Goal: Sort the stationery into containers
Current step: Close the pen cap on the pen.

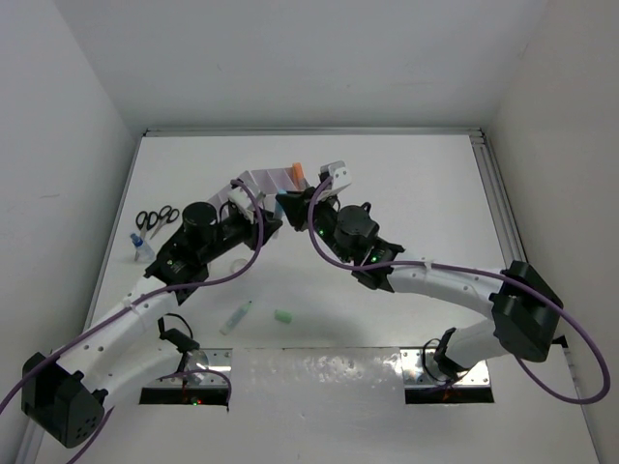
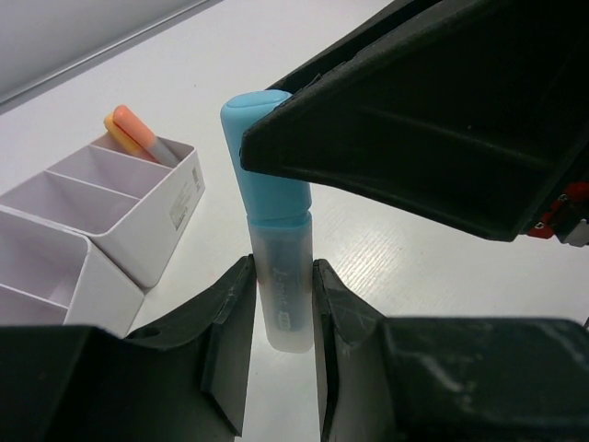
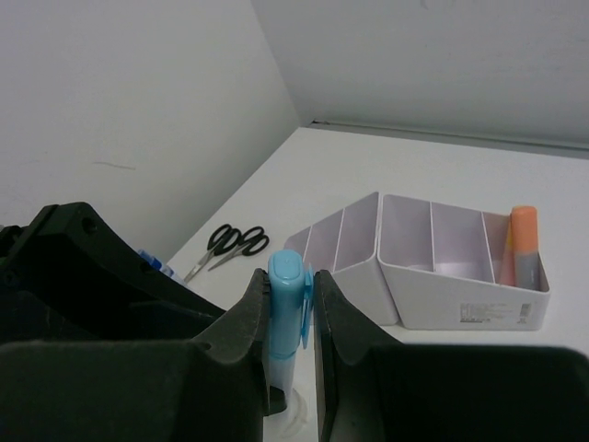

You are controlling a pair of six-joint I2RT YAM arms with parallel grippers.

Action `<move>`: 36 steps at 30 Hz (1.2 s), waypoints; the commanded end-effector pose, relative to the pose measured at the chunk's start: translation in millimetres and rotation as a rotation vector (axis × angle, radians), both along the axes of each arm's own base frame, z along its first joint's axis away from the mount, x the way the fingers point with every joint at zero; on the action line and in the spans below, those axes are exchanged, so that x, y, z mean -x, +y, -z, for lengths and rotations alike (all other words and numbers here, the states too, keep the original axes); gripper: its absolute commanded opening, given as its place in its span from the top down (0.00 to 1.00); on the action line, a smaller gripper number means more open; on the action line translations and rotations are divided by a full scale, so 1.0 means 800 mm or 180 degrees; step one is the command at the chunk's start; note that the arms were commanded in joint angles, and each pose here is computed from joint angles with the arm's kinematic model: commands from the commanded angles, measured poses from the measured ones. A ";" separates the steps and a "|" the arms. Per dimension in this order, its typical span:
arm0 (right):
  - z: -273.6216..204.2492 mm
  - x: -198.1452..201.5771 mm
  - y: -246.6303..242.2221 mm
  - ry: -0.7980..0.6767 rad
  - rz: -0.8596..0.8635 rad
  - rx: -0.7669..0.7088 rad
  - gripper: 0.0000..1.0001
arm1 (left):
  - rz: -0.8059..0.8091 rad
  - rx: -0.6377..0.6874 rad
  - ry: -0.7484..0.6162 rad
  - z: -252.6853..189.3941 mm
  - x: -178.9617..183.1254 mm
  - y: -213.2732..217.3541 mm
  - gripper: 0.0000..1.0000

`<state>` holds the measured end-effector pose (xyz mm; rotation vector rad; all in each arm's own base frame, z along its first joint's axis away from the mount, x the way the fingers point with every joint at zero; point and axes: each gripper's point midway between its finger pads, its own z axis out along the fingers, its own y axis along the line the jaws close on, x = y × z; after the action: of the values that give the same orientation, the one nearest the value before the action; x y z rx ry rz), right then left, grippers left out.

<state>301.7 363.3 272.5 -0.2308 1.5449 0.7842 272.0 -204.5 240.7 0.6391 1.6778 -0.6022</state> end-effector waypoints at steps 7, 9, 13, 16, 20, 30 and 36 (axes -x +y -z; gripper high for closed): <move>0.137 0.058 0.044 0.0543 -0.0741 0.0720 1.00 | 0.0025 0.0545 -0.1366 -0.151 -0.012 -0.001 1.00; 0.144 0.057 0.046 0.0615 -0.0735 0.0708 1.00 | -0.0072 0.0438 -0.1445 -0.151 -0.018 0.006 1.00; 0.155 0.058 0.049 0.0738 -0.0737 0.0657 1.00 | -0.0443 0.0385 -0.1644 -0.164 -0.033 0.029 1.00; 0.159 0.056 0.051 0.0890 -0.0776 0.0449 1.00 | -0.0552 0.0541 -0.1780 -0.177 -0.035 0.037 1.00; 0.153 0.061 0.058 0.0993 -0.1005 0.0176 1.00 | -0.0351 0.0598 -0.2031 -0.183 -0.023 0.027 1.00; 0.171 0.064 0.050 0.0907 -0.0904 0.0508 1.00 | -0.0131 0.0562 -0.2162 -0.185 -0.012 0.013 1.00; 0.192 0.067 0.053 0.0911 -0.1019 0.0725 1.00 | 0.0019 0.0798 -0.2355 -0.218 0.006 0.008 1.00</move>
<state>318.0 378.4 246.6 -0.1857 1.5218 0.9120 294.1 -187.3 226.0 0.6768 1.5642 -0.4205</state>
